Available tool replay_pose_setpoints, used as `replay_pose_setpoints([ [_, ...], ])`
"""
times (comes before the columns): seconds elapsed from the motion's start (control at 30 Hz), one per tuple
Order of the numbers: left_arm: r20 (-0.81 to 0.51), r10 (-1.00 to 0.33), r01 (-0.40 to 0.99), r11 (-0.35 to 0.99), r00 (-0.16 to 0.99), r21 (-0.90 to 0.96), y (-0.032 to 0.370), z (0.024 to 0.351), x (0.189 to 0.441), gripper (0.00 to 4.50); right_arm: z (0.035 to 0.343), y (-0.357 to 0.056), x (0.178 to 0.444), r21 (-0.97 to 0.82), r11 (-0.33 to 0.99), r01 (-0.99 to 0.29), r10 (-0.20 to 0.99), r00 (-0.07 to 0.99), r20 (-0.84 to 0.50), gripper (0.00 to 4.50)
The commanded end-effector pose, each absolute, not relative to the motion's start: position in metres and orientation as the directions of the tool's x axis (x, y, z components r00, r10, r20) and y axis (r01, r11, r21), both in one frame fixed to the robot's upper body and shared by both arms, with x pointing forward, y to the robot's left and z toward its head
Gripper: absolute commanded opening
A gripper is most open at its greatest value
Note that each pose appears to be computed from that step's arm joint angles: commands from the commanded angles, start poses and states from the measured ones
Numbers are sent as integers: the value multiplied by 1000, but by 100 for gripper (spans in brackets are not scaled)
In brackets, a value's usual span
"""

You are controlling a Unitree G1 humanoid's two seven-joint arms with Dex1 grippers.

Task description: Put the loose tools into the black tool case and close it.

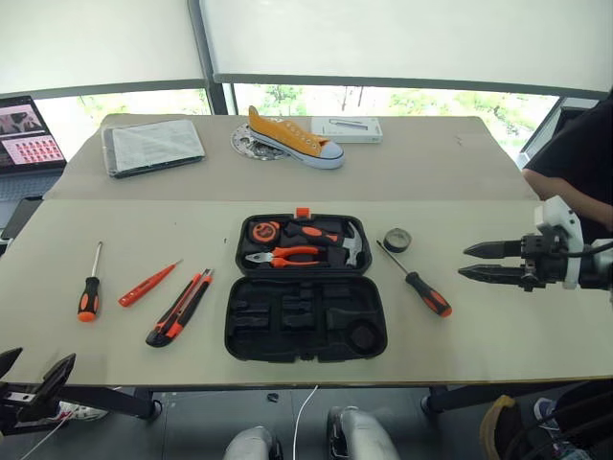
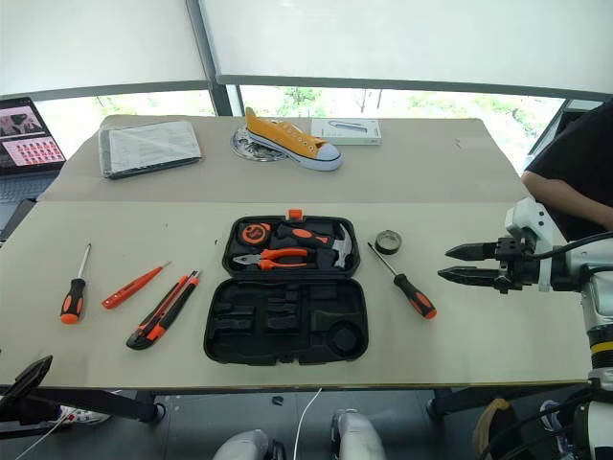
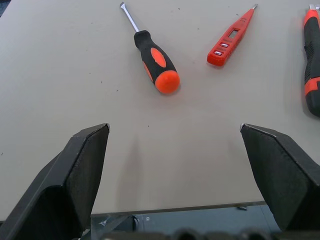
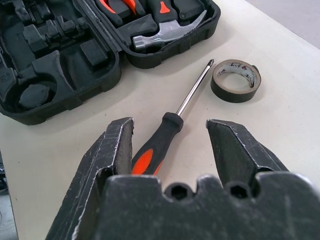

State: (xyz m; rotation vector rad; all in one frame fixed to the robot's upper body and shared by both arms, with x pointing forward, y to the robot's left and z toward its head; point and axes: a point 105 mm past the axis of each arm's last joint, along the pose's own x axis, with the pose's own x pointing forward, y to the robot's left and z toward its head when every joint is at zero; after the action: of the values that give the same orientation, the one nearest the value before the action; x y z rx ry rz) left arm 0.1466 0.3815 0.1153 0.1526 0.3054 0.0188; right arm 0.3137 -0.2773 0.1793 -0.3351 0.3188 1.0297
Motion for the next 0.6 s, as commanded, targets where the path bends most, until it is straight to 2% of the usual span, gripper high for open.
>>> replay_pose_setpoints([
  [0.03,-288,52,5,981,956,192,381,126,148,450,192,-276,316,-165,473,-866,775,498,-389,329],
  [0.13,-277,47,0,986,960,170,375,134,161,450,201,-270,321,-203,471,-859,778,513,-363,329],
  [0.23,-269,-20,53,992,963,116,361,149,178,450,218,-252,319,-209,427,-880,823,473,-315,329],
  [0.33,-295,-20,45,996,955,80,359,154,188,450,226,-235,312,-204,379,-903,855,426,-297,329],
  [0.47,-362,18,2,999,932,54,365,154,211,450,235,-199,295,-210,269,-940,906,321,-277,329],
  [0.6,-439,111,-107,994,892,35,385,148,241,450,249,-162,279,-280,169,-945,943,238,-233,329],
])
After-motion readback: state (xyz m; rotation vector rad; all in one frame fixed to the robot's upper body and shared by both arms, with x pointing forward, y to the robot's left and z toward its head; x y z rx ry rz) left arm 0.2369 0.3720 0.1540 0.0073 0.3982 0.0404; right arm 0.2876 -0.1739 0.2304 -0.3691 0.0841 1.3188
